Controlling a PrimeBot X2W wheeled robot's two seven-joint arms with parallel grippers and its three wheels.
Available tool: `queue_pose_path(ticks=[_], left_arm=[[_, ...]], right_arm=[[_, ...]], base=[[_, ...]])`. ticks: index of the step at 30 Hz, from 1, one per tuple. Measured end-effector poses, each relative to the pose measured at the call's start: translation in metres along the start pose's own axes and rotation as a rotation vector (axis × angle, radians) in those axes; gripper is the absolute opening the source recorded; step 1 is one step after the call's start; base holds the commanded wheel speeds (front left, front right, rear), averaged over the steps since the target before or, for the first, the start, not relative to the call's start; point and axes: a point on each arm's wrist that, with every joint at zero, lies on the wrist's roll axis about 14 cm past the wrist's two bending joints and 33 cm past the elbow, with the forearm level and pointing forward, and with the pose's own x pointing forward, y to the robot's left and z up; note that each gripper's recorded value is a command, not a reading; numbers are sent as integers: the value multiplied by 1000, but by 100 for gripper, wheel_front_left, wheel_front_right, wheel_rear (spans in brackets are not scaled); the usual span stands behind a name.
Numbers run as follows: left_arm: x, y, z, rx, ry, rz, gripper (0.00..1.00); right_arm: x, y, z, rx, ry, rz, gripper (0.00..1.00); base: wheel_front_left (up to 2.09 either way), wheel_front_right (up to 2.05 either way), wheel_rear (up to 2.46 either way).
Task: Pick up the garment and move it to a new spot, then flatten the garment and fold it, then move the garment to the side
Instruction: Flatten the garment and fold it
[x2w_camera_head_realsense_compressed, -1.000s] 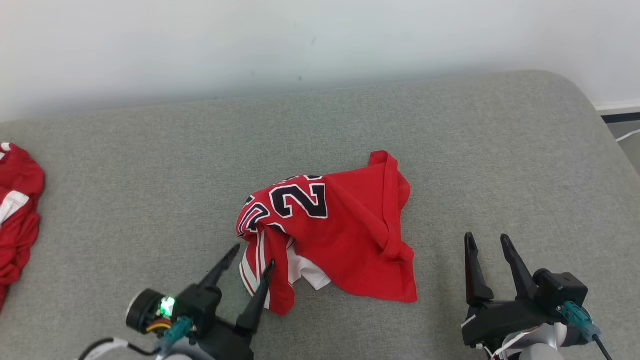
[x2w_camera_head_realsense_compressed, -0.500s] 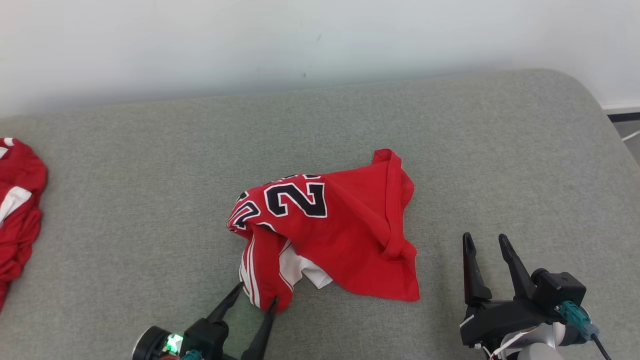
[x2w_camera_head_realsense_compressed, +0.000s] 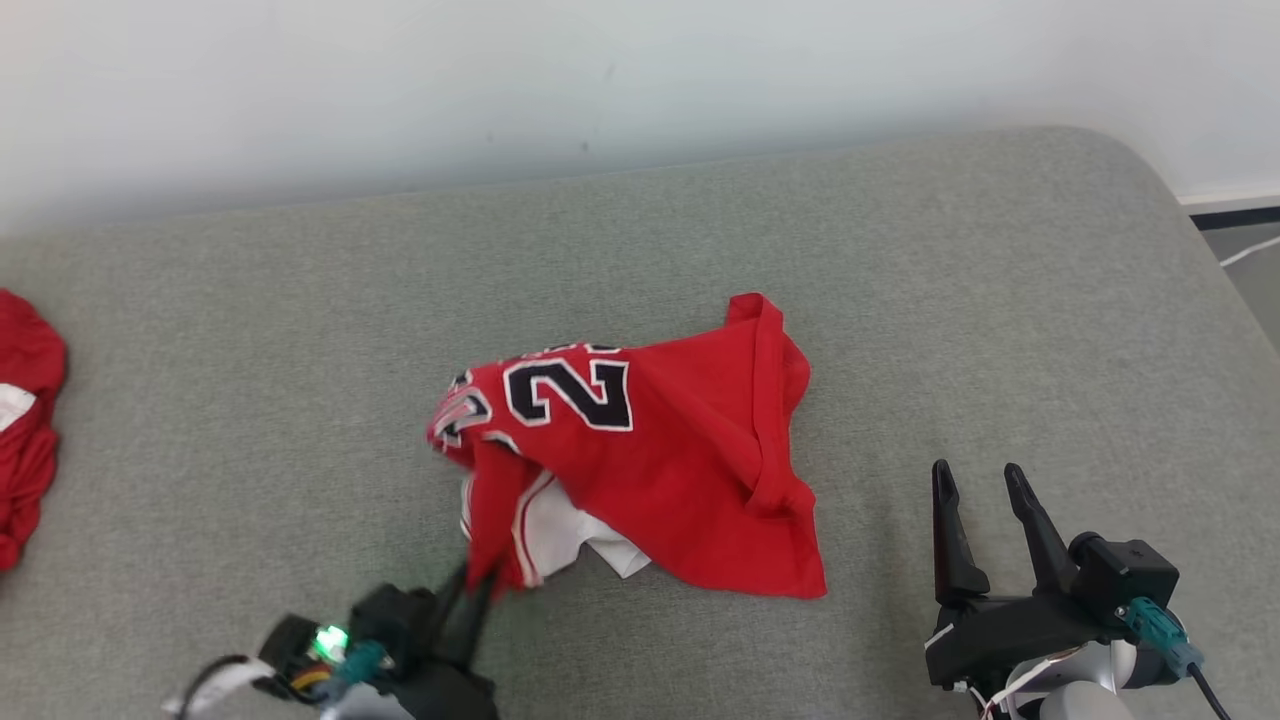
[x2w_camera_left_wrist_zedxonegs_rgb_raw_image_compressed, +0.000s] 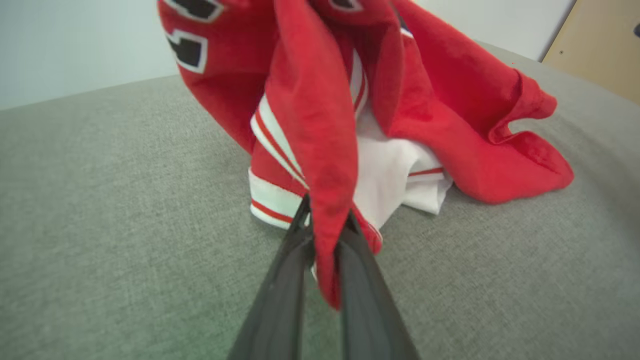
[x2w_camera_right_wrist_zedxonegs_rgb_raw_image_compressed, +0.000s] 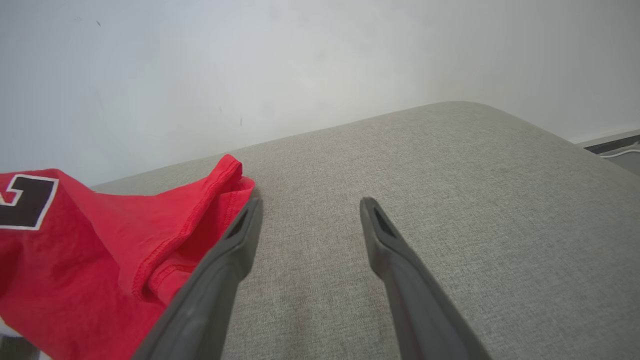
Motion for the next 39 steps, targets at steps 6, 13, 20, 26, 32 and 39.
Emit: queue_pose_path(ticks=[6,13,20,26,32,39], left_arm=[[-5,43,38,94,-100,88,0],[-25,93,87,235,-174,172,0],[-33,118,97,310,-136,182,0],[-31,119,70,276,-65,168,0],[-39,120,54,214,-65,216,100],[-62,118,45,124,-90,310,100]], right_arm=[[2,10,-2,11,5,28,100],[4,23,1,19,-4,64,100],[3,26,0,18,-3,72,100],[0,22,-2,17,5,60,100],[0,22,0,17,0,60,100],[4,33,-1,20,2,91,100]], base=[[0,0,0],[0,0,0],[0,0,0],[0,0,0],[0,0,0],[0,0,0]])
